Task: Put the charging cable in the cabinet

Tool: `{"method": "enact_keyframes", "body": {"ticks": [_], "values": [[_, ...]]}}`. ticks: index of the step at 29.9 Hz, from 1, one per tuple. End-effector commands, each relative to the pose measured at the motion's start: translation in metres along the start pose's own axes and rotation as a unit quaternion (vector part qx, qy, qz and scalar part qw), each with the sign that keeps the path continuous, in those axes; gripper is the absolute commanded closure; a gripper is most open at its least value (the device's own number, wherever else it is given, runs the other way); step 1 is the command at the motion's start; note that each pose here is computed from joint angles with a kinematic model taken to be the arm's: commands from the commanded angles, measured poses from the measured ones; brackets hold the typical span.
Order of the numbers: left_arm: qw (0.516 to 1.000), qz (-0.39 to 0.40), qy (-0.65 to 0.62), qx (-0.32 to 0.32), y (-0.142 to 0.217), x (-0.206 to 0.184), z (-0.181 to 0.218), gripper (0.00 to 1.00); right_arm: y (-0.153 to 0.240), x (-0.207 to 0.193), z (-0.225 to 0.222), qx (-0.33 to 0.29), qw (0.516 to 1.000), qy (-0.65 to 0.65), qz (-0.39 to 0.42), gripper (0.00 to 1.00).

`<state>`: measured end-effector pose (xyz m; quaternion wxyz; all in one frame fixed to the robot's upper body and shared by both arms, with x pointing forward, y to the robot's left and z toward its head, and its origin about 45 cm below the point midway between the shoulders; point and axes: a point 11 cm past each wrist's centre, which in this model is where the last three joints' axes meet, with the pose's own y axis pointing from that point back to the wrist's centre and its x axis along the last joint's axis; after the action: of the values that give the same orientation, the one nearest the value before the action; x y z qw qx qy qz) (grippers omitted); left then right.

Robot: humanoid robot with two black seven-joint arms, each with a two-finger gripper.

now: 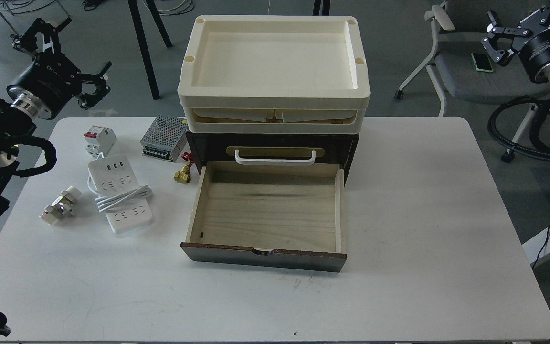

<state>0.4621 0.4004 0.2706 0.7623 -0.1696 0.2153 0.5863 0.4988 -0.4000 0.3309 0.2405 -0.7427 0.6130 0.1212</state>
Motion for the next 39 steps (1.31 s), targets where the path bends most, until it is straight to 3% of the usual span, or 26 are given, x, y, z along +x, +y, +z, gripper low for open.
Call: {"method": "enact_keyframes", "body": {"ticks": [1, 5, 8, 11, 18, 22, 27, 31, 36, 39], "values": [[1.0, 0.007, 0.014, -0.027, 0.002, 0.004, 0.007, 0.0, -0.004, -0.007, 0.004, -0.003, 1.0, -0.005, -0.007, 0.0], [0.998, 0.035, 0.018, -0.056, 0.009, 0.022, 0.018, 0.0, -0.003, -0.006, 0.005, -0.002, 1.0, -0.006, -0.006, 0.0], [0.985, 0.087, 0.066, -0.136, 0.028, 0.055, 0.046, 0.0, -0.003, -0.004, 0.003, -0.002, 1.0, -0.004, -0.004, 0.0], [0.965, 0.126, 0.119, -0.194, 0.046, 0.079, 0.049, 0.0, -0.002, -0.003, -0.001, 0.0, 1.0, 0.0, -0.003, 0.0], [0.934, 0.134, 0.147, -0.297, 0.051, 0.078, 0.053, 0.0, -0.001, 0.0, -0.006, 0.003, 1.0, 0.003, -0.001, 0.0], [0.941, 0.093, 0.108, -0.306, 0.056, 0.063, 0.095, 0.0, -0.001, 0.0, -0.009, 0.013, 1.0, -0.008, 0.001, 0.0], [0.969, -0.048, -0.086, -0.225, 0.054, -0.021, 0.145, 0.0, 0.003, 0.007, -0.017, 0.023, 1.0, -0.009, 0.01, 0.0], [0.934, -0.159, -0.28, -0.155, 0.062, -0.096, 0.153, 0.0, 0.009, 0.015, -0.012, 0.021, 1.0, -0.012, 0.018, 0.0], [0.818, -0.242, -0.521, -0.032, 0.09, -0.142, 0.126, 0.0, 0.031, 0.044, -0.023, 0.024, 0.999, -0.004, 0.048, 0.0], [0.691, -0.267, -0.663, 0.106, 0.107, -0.118, 0.074, 0.0, 0.04, 0.045, -0.016, 0.011, 0.999, -0.008, 0.042, 0.0]]}}
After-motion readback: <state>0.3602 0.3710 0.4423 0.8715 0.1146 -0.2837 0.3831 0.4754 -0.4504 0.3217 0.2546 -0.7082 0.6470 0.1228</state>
